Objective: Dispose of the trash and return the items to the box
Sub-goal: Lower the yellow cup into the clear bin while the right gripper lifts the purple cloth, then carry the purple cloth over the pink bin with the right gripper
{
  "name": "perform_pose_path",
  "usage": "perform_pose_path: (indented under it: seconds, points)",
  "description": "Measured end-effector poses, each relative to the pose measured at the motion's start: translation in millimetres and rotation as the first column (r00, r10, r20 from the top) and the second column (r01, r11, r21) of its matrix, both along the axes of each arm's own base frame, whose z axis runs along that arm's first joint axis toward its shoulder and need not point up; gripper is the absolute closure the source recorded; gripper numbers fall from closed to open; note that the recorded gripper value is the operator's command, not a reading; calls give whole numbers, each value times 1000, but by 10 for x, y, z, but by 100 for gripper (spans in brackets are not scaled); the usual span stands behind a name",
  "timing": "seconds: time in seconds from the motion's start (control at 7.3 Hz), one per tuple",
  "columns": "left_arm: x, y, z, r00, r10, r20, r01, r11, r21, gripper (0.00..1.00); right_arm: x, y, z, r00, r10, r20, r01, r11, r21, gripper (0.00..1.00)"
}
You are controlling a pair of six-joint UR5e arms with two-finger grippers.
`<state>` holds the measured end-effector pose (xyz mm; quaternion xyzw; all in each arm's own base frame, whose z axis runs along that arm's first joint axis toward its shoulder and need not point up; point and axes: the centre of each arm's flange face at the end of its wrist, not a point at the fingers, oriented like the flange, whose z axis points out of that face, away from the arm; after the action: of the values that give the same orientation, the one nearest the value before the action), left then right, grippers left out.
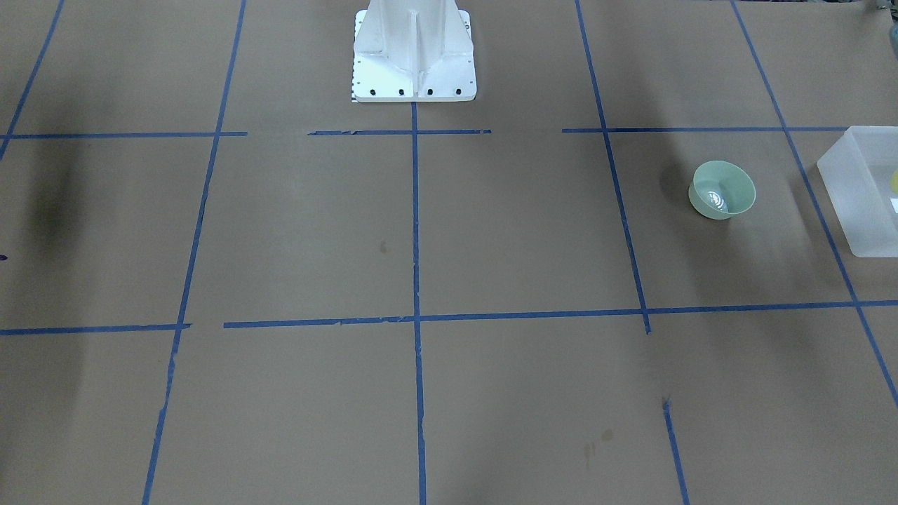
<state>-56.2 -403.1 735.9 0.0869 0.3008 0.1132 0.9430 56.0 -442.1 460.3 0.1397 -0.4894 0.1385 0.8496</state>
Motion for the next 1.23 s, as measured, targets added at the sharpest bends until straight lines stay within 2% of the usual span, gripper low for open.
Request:
perform_pose_path:
  seconds: [0.14, 0.27, 0.55, 0.96, 1.23]
  points:
    - [13, 15, 72, 1000, 1, -19, -1, 1000, 0, 100, 77, 23, -39, 1000, 12, 2, -12, 1000, 12, 100]
    - [30, 28, 109, 999, 3, -42, -4, 1000, -3, 85, 145, 41, -57, 1000, 21, 0, -21, 999, 24, 100]
    - [60, 48, 159, 997, 10, -77, -11, 1000, -13, 0, 269, 74, -73, 999, 35, -12, -34, 998, 52, 100]
    - [76, -75, 21, 995, 12, -94, -9, 999, 32, 0, 411, 164, 19, 999, 39, -35, -37, 996, 78, 100]
    - [94, -412, -366, 992, -4, -128, 13, 997, 70, 0, 566, 269, 277, 996, 15, -92, -6, 996, 94, 100]
